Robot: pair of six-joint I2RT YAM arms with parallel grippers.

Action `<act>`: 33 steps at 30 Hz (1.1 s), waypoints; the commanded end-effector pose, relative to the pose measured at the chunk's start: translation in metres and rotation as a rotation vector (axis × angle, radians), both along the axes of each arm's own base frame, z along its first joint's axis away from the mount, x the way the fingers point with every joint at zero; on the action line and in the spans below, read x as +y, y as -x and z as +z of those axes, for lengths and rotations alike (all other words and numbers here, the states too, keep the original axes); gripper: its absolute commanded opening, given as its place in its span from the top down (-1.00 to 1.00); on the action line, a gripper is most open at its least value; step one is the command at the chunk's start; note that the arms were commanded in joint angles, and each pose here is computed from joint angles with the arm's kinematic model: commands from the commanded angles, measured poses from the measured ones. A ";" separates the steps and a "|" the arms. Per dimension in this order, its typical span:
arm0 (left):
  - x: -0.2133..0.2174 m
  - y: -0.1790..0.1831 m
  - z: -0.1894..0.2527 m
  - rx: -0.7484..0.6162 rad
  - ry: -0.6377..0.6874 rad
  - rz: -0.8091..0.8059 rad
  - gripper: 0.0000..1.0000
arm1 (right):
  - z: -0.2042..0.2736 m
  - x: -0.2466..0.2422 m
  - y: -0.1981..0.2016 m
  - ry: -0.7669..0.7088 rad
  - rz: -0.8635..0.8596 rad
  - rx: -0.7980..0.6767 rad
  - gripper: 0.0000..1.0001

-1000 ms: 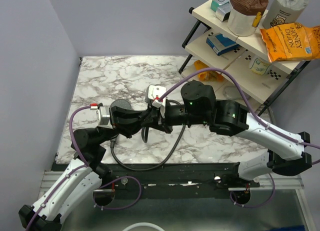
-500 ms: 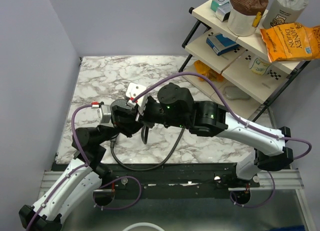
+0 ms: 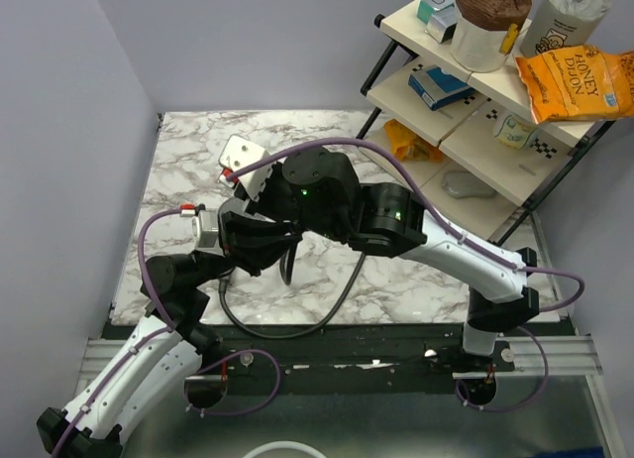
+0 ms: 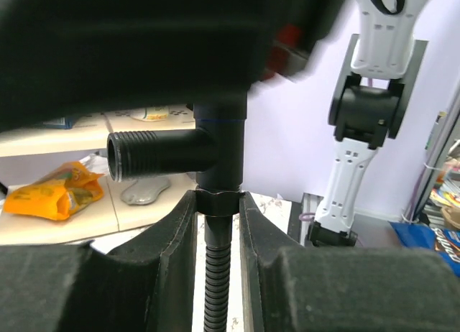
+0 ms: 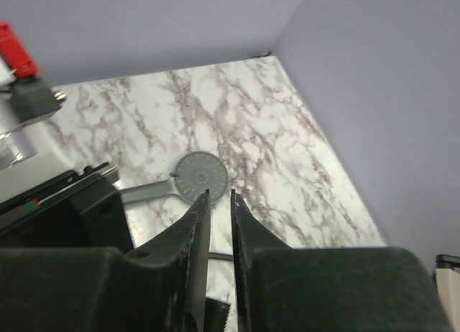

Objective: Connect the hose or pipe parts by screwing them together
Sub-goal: Install the adaptor on the pipeline.

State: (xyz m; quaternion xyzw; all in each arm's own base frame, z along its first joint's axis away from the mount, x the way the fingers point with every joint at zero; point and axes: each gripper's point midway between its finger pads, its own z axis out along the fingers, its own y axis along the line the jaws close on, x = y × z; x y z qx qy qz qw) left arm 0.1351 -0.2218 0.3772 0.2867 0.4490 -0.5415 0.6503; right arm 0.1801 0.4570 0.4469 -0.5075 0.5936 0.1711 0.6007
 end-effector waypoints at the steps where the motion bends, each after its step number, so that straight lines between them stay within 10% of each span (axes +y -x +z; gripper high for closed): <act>1: 0.001 0.011 0.011 -0.044 0.020 -0.039 1.00 | 0.026 -0.019 -0.018 0.007 -0.098 -0.093 0.42; 9: -0.008 0.024 0.003 0.027 0.011 -0.163 1.00 | 0.032 -0.065 -0.042 -0.013 -0.126 -0.091 0.38; 33: -0.023 0.047 0.026 0.014 0.014 -0.310 1.00 | -0.001 -0.079 0.035 -0.114 0.693 0.288 0.63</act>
